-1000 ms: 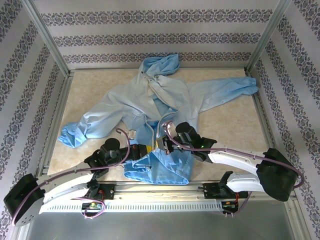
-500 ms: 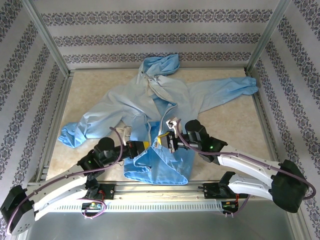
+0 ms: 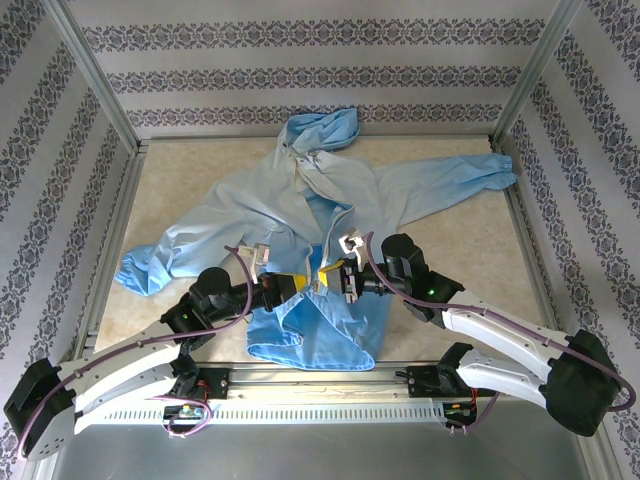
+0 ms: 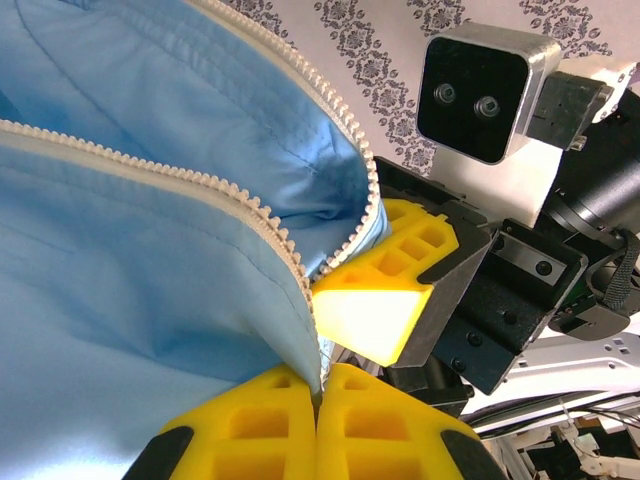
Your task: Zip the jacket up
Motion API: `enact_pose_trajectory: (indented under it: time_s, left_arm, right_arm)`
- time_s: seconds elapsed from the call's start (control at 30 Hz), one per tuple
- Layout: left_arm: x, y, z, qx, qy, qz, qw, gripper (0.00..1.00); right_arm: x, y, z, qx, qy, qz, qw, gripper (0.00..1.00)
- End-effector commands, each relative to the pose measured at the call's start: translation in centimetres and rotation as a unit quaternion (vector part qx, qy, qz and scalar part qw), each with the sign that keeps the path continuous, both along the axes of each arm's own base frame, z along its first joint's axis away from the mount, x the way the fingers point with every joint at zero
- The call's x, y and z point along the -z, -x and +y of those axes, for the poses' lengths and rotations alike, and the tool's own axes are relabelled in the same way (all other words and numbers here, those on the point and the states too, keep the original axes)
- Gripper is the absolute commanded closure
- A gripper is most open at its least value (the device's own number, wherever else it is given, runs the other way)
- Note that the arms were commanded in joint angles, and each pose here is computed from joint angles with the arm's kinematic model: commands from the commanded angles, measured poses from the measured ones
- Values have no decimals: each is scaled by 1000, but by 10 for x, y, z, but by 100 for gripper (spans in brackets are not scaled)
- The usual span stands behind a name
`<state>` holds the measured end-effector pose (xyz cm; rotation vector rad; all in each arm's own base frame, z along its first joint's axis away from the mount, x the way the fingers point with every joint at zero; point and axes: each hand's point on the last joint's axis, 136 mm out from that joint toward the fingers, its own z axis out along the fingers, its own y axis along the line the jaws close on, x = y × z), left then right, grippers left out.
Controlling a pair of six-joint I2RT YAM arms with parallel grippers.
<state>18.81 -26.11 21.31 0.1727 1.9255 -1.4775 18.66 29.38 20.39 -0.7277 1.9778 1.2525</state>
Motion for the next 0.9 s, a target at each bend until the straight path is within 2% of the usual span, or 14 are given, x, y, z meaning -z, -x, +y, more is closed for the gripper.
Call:
enact_pose_trajectory:
  time_s: [0.0, 0.87]
  left_arm:
    - [-22, -4, 0, -3, 31, -32, 999, 100]
    - [-5, -10, 2, -21, 41, -14, 999, 100]
  right_arm:
    - [-18, 4, 3, -17, -32, -22, 999, 100]
    - [-22, 5, 6, -22, -43, -17, 999, 100]
